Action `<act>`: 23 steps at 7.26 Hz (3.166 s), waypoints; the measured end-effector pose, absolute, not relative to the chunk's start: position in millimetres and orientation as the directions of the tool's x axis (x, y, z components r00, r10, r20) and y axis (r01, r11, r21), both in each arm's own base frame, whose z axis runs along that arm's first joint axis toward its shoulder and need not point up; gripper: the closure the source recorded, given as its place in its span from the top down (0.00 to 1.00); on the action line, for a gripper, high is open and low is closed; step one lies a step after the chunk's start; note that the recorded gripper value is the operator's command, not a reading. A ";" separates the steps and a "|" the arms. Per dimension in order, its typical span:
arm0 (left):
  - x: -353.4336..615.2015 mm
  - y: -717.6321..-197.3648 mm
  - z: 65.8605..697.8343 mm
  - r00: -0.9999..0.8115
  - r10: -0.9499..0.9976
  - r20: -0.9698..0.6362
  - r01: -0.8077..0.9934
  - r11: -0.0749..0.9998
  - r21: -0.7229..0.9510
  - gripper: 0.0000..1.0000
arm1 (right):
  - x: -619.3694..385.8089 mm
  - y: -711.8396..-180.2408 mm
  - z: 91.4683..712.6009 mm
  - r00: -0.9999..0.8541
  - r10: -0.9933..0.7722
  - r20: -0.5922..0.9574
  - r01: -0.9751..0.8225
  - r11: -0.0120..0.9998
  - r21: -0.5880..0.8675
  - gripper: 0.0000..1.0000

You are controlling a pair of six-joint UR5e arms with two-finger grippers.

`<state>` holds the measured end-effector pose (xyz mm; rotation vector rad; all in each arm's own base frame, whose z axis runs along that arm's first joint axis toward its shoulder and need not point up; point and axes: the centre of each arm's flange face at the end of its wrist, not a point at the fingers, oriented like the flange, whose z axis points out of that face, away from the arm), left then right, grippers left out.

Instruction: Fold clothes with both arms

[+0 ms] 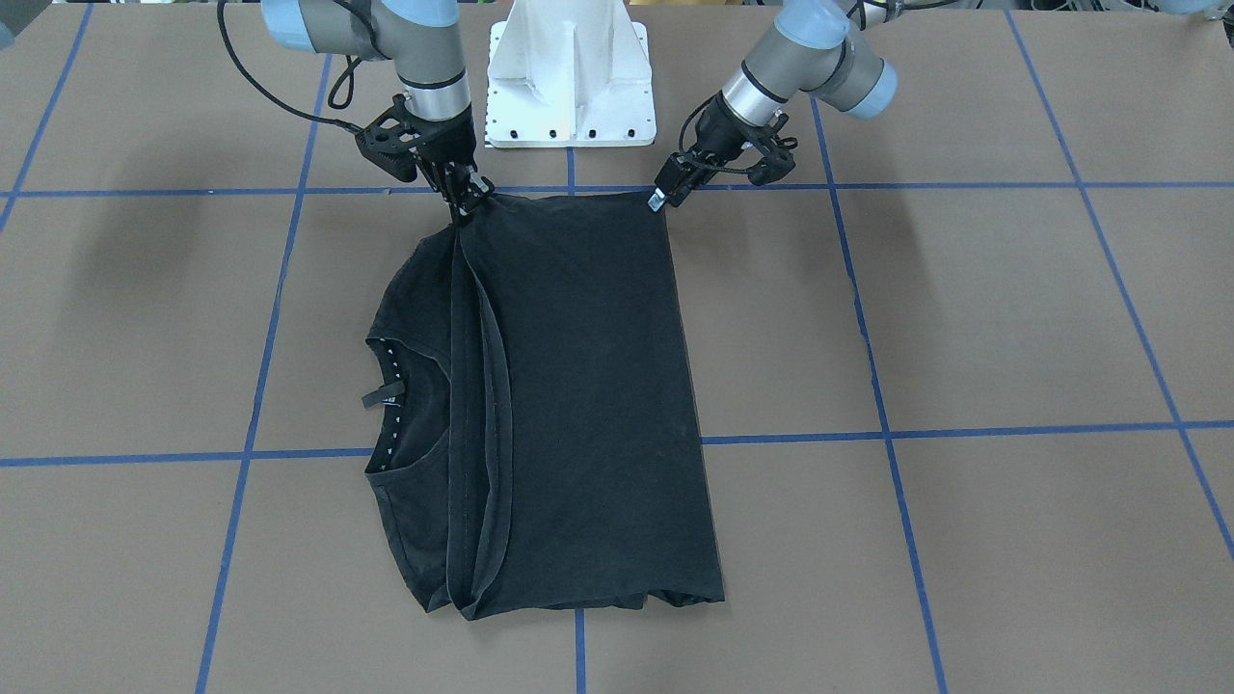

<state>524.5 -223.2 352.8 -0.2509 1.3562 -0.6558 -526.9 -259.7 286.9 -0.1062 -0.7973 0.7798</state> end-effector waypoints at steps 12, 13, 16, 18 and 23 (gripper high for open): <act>415.8 -335.5 229.7 -0.073 -0.550 -0.832 0.317 0.778 -0.543 0.00 | -381.4 -357.9 225.2 0.238 0.797 0.554 -0.546 0.582 -0.602 0.00; 419.8 -389.6 217.1 -0.058 -0.552 -0.832 0.362 0.765 -0.532 0.00 | -384.0 -413.1 224.6 0.234 0.818 0.526 -0.555 0.556 -0.618 0.00; 436.7 -510.0 240.4 0.028 -0.528 -0.849 0.494 0.746 -0.447 0.00 | -417.6 -569.6 225.3 0.297 0.823 0.484 -0.586 0.557 -0.589 0.00; 456.3 -579.7 272.0 0.047 -0.510 -0.859 0.545 0.734 -0.406 0.57 | -451.6 -656.7 237.9 0.309 0.804 0.508 -0.582 0.583 -0.568 1.00; 432.5 -675.3 305.2 0.129 -0.373 -0.919 0.615 0.757 -0.220 1.00 | -470.5 -779.0 222.7 0.349 0.713 0.608 -0.565 0.678 -0.471 1.00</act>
